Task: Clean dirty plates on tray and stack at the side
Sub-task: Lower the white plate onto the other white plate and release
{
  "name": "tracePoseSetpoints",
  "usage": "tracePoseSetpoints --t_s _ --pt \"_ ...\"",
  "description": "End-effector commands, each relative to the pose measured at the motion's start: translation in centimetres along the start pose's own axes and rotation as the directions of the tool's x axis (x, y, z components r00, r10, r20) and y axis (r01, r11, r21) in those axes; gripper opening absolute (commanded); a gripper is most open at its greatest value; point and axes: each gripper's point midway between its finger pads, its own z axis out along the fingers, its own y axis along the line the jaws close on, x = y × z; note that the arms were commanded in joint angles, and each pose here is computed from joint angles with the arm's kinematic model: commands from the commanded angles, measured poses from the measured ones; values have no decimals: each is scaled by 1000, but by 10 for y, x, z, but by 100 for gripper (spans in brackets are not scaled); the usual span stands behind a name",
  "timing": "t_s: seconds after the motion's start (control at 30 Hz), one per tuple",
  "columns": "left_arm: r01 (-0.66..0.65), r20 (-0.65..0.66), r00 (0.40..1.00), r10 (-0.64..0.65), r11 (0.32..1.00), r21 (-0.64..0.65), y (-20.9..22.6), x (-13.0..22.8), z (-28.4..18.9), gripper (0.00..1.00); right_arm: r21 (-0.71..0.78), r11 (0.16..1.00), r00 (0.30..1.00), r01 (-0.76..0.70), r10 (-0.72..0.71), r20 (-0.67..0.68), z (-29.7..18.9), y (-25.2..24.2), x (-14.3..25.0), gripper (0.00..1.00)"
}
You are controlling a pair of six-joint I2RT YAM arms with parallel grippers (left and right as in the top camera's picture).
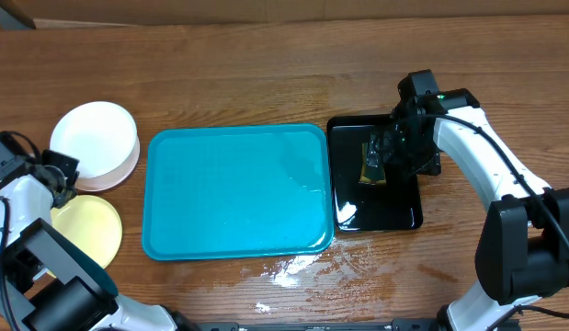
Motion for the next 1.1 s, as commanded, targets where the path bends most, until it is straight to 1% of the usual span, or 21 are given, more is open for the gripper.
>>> tracePoseSetpoints --t_s 0.0,0.2,0.47,0.5,0.53,0.57,0.6,0.63,0.67,0.73,0.77,0.83,0.9,1.0,1.07 --pt "-1 -23 1000 1 1000 6 -8 9 4 4 -20 1000 999 9 -9 49 -15 5 -8 100" --pt "2 1 1000 -1 997 -78 8 7 4 4 -20 1000 999 9 -9 49 -15 5 -8 100" --pt "17 12 1000 -16 995 -100 13 5 3 5 -20 1000 999 9 -9 49 -15 5 -8 100" --pt "17 14 1000 -15 995 -99 13 4 3 9 -19 1000 999 9 -8 49 -15 5 -8 100" --pt "17 15 1000 -15 995 -98 12 4 3 25 -20 1000 999 10 -9 49 -15 5 -8 100" --pt "17 15 1000 -15 995 -97 12 4 3 37 -20 1000 999 9 -9 49 -15 5 -8 100" --pt "16 12 1000 -15 995 -99 13 5 3 57 -20 1000 999 9 -9 49 -15 5 -8 100" --pt "16 7 1000 -15 995 -98 13 6 3 65 -20 1000 999 9 -9 49 -15 5 -8 100" --pt "12 -12 1000 -13 996 -85 11 9 3 67 -20 1000 999 9 -9 49 -15 5 -8 100" --pt "-5 -65 998 4 1000 -19 0 19 1 71 -20 1000 999 9 -9 49 -15 5 -8 100" --pt "-10 -143 990 18 998 61 -13 35 -6 72 -20 1000 999 9 -9 49 -15 5 -8 100" --pt "13 -204 979 4 996 85 -17 48 -21 72 -20 1000 999 9 -9 49 -15 5 -8 100" --pt "27 -208 978 -19 999 40 -10 55 -55 75 -20 1000 999 9 -9 49 -15 5 -8 100" --pt "31 -154 987 -45 995 -91 14 62 -103 77 -19 1000 999 9 -8 49 -15 5 -8 100" --pt "46 -144 987 -65 990 -134 25 73 -125 74 -20 1000 999 9 -9 49 -15 5 -8 100"
